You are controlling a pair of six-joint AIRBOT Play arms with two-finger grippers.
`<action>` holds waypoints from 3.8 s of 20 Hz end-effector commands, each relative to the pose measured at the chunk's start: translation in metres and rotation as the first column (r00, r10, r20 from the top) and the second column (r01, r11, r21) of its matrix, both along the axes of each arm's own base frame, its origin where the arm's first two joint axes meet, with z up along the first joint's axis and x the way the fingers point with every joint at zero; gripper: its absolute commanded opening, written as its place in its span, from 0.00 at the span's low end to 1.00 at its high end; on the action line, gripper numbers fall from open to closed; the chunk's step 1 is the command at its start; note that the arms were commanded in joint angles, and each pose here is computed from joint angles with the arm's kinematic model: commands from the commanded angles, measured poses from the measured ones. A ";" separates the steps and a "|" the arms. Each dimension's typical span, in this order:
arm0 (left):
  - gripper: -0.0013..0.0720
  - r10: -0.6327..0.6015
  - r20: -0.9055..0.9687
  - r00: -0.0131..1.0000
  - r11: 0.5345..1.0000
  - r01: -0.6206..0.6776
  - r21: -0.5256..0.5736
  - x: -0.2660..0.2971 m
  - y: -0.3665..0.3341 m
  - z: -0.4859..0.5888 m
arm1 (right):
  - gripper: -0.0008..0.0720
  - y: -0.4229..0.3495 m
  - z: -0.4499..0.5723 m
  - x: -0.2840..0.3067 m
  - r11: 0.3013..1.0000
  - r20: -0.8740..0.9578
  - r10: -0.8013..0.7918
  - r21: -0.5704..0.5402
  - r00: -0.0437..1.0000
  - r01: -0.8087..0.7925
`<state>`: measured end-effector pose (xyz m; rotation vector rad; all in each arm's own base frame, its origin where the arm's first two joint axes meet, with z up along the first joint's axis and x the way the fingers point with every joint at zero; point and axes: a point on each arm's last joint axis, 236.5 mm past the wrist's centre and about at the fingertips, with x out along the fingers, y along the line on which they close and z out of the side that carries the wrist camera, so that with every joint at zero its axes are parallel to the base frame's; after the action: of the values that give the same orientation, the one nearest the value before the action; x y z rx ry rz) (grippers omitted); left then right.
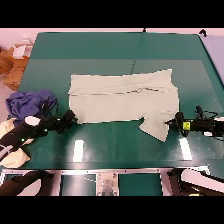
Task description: Fold the shirts.
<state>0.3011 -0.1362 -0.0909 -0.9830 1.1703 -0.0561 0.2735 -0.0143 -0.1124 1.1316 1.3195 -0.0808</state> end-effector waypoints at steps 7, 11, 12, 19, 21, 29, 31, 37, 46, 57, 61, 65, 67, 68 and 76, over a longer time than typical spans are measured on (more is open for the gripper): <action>0.04 -0.240 -0.224 0.944 0.967 0.252 0.027 -0.073 -0.007 -0.021 | 0.03 -0.033 0.023 -0.057 0.971 -0.190 0.034 -0.226 0.981 -0.078; 0.04 -0.272 -0.239 0.932 0.949 0.301 0.095 -0.094 0.007 0.001 | 0.03 -0.040 0.031 -0.085 0.941 -0.291 0.044 -0.308 0.956 -0.137; 0.04 -0.266 -0.241 0.933 0.945 0.302 0.127 -0.100 0.015 0.008 | 0.03 -0.040 0.032 -0.090 0.935 -0.307 0.051 -0.319 0.950 -0.153; 0.04 -0.201 -0.148 0.968 0.955 0.228 0.192 -0.093 0.027 0.036 | 0.03 -0.031 0.052 -0.072 0.935 -0.218 0.074 -0.326 0.973 -0.143; 0.04 -0.200 -0.105 0.974 0.950 0.219 0.221 -0.080 0.030 0.047 | 0.03 -0.034 0.069 -0.049 0.930 -0.140 0.082 -0.345 0.987 -0.126; 0.04 -0.285 -0.030 0.958 0.914 0.281 0.293 0.021 0.028 0.112 | 0.03 -0.040 0.140 0.062 0.906 0.049 0.196 -0.391 0.979 -0.162; 0.04 -0.300 0.023 0.954 0.907 0.278 0.317 0.056 0.026 0.133 | 0.03 -0.039 0.151 0.091 0.899 0.068 0.223 -0.401 0.972 -0.178; 0.04 -0.335 -0.031 0.942 0.894 0.328 0.306 0.122 0.018 0.111 | 0.03 -0.032 0.130 0.158 0.885 0.039 0.302 -0.382 0.953 -0.265; 0.05 -0.339 0.022 0.941 0.895 0.315 0.316 0.199 0.011 0.070 | 0.04 -0.036 0.077 0.226 0.918 0.069 0.269 -0.319 0.961 -0.234; 0.93 -0.318 0.119 0.941 0.911 0.268 0.313 0.225 0.074 0.168 | 0.72 -0.107 0.179 0.259 0.884 0.275 0.302 -0.440 0.913 -0.160; 0.43 -0.377 -0.005 0.926 0.887 0.363 0.285 0.192 0.084 0.160 | 0.86 -0.136 0.152 0.217 0.912 0.206 0.295 -0.352 0.933 -0.210; 0.05 -0.447 0.005 0.894 0.856 0.427 0.290 0.188 0.062 0.160 | 0.90 -0.155 0.098 0.180 0.947 0.155 0.285 -0.198 0.946 -0.253; 0.05 -0.471 0.011 0.882 0.845 0.448 0.293 0.187 0.048 0.161 | 0.90 -0.153 0.081 0.178 0.955 0.190 0.292 -0.110 0.937 -0.276; 0.04 -0.488 0.018 0.873 0.836 0.461 0.299 0.187 0.040 0.161 | 0.90 -0.149 0.071 0.177 0.952 0.196 0.305 -0.081 0.932 -0.295; 0.05 -0.553 0.129 0.823 0.824 0.517 0.232 0.187 -0.026 0.179 | 0.90 -0.073 0.000 0.165 0.869 0.153 0.479 0.056 0.865 -0.491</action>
<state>0.4899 -0.1374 0.0781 -0.4143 1.2385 -0.4056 0.4495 -0.1130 -0.0865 0.8652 1.3933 0.3554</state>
